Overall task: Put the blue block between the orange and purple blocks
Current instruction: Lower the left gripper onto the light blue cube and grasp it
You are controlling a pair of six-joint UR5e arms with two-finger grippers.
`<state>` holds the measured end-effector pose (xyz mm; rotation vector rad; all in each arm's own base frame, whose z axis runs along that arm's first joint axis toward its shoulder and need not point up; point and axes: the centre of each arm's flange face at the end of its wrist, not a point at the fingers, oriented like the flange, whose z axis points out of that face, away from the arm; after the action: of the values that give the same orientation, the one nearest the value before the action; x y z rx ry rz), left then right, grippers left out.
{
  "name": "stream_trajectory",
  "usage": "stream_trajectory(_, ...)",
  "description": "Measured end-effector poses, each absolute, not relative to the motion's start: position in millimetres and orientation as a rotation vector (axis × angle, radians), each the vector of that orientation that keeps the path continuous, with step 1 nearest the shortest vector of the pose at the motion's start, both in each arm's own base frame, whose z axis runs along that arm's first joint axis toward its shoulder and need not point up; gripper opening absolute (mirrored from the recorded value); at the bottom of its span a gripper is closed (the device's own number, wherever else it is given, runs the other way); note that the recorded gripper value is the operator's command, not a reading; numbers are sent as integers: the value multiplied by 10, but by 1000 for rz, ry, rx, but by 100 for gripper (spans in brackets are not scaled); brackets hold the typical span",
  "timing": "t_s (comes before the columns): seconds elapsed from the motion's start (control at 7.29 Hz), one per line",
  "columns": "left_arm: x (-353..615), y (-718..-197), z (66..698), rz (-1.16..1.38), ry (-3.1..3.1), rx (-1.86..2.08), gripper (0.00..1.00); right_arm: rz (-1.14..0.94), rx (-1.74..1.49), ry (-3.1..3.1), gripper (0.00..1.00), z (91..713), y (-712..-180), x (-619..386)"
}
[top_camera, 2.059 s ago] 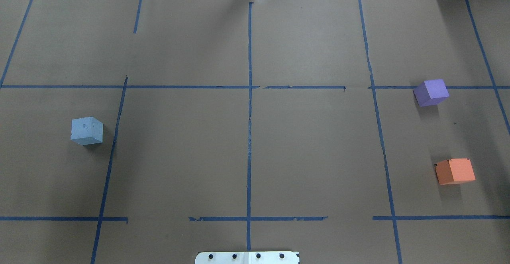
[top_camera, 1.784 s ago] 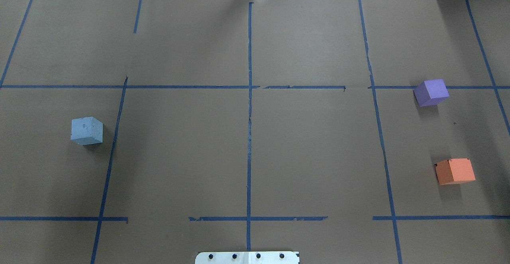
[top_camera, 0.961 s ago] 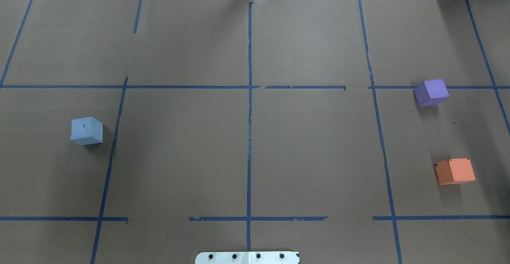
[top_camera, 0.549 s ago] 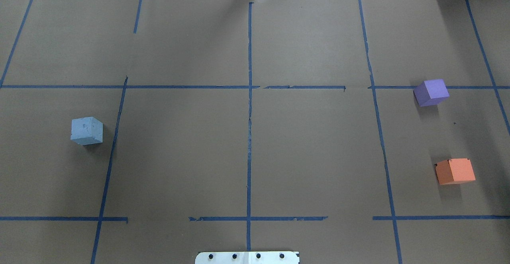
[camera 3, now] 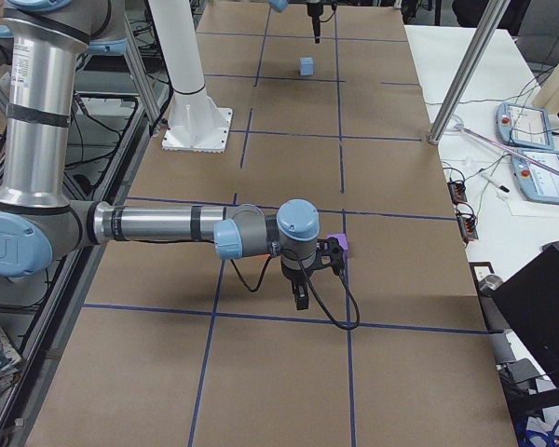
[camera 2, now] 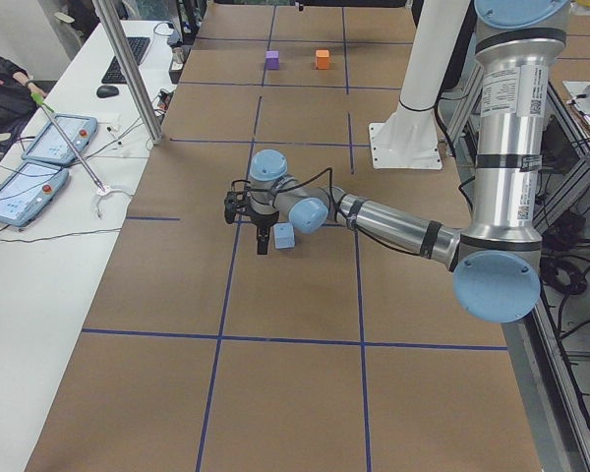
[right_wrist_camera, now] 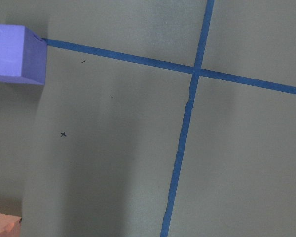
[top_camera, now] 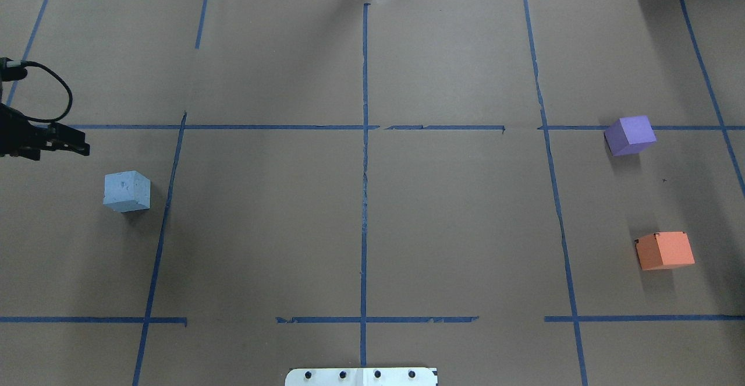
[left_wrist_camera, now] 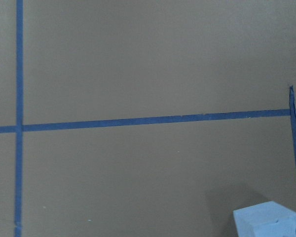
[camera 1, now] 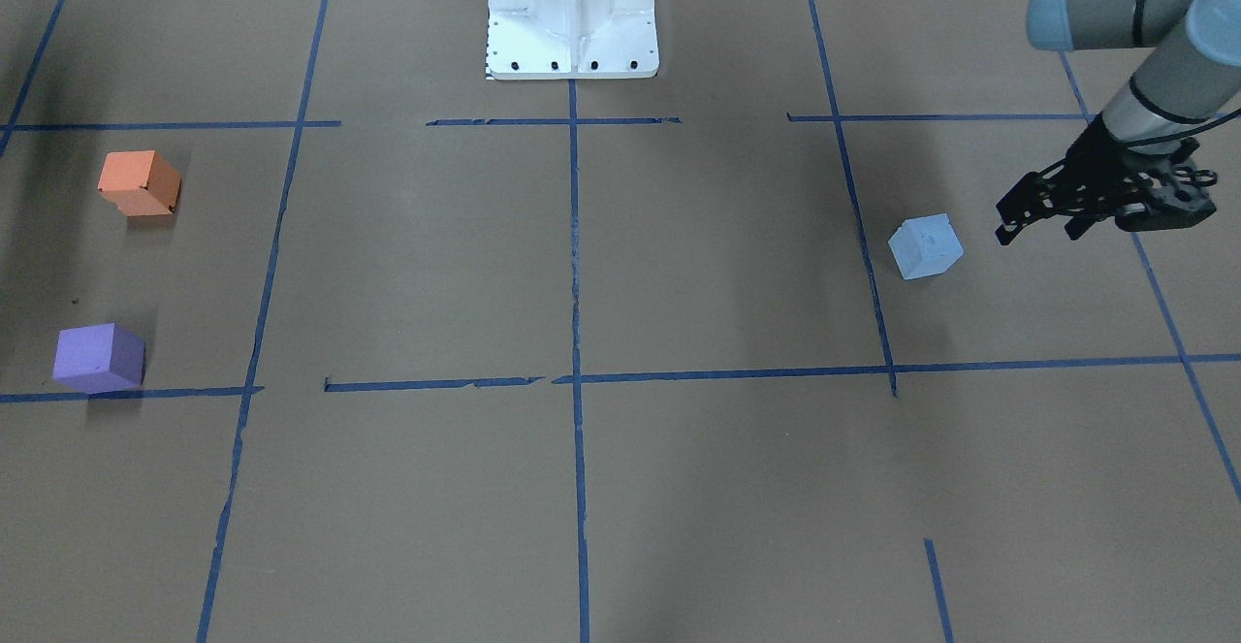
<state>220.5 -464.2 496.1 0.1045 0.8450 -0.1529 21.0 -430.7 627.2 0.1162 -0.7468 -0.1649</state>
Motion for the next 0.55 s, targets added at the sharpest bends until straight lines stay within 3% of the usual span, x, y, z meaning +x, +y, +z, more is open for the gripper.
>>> stream_trajectory(0.55, 2726, -4533, 4857, -124, 860, 78, 100, -165, 117, -747, 100, 6269, -4304, 210)
